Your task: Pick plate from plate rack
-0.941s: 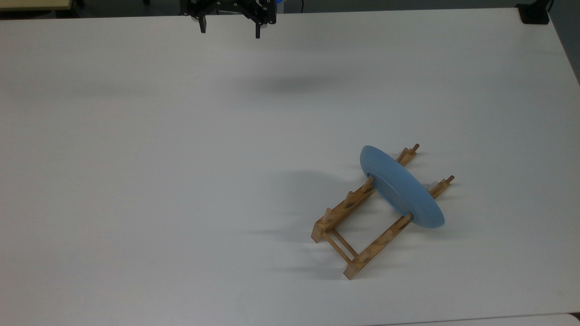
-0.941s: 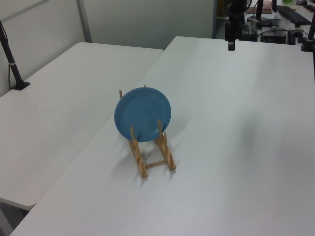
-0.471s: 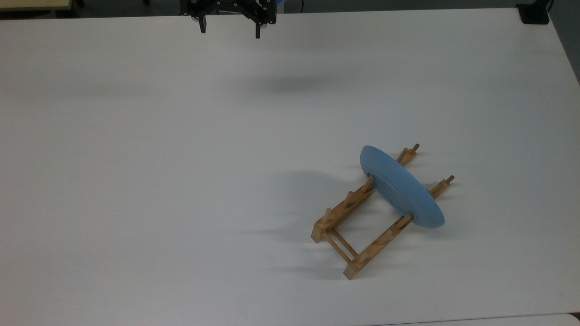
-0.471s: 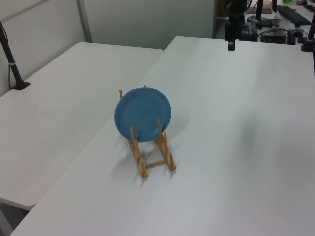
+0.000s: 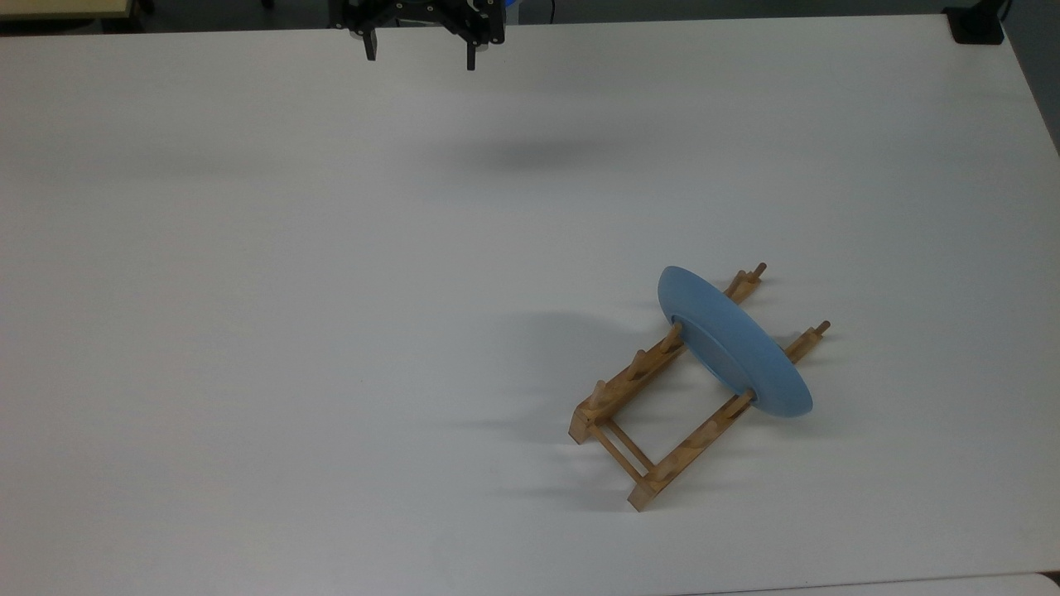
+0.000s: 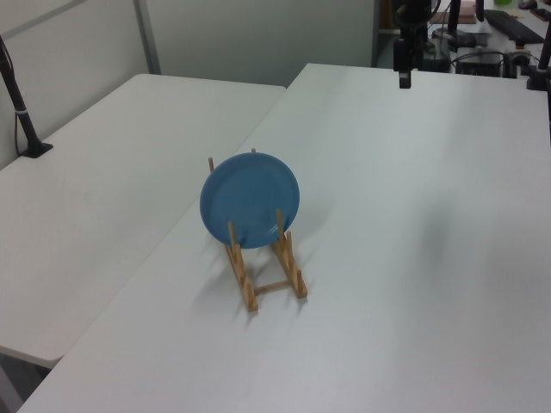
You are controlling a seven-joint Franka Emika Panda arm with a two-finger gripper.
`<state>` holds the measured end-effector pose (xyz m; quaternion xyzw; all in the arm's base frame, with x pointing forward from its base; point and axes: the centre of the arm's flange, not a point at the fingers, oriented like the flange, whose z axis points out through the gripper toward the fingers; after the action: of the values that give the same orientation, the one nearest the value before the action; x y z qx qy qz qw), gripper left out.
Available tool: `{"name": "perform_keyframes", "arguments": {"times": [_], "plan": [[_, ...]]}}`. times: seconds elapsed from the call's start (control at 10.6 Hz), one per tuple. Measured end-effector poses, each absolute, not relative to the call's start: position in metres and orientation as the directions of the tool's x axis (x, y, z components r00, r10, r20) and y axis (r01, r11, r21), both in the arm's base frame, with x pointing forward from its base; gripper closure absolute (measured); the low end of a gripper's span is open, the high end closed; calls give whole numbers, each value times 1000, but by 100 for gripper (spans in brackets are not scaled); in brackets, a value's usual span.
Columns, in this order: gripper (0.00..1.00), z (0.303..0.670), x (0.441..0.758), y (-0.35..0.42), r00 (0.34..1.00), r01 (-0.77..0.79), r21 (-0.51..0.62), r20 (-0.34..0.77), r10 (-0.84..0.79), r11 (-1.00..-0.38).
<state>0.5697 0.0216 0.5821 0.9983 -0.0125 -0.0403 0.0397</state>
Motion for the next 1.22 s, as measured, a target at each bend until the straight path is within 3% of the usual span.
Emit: {"name": "perform_keyframes", "arguments": {"times": [0.56, 0.94, 1.22], "plan": [[0, 591, 581, 47, 999, 21, 69, 29, 23, -997], [0, 594, 593, 123, 981, 89, 53, 169, 97, -995], [0, 573, 605, 191, 956, 39, 123, 284, 73, -992]]}}
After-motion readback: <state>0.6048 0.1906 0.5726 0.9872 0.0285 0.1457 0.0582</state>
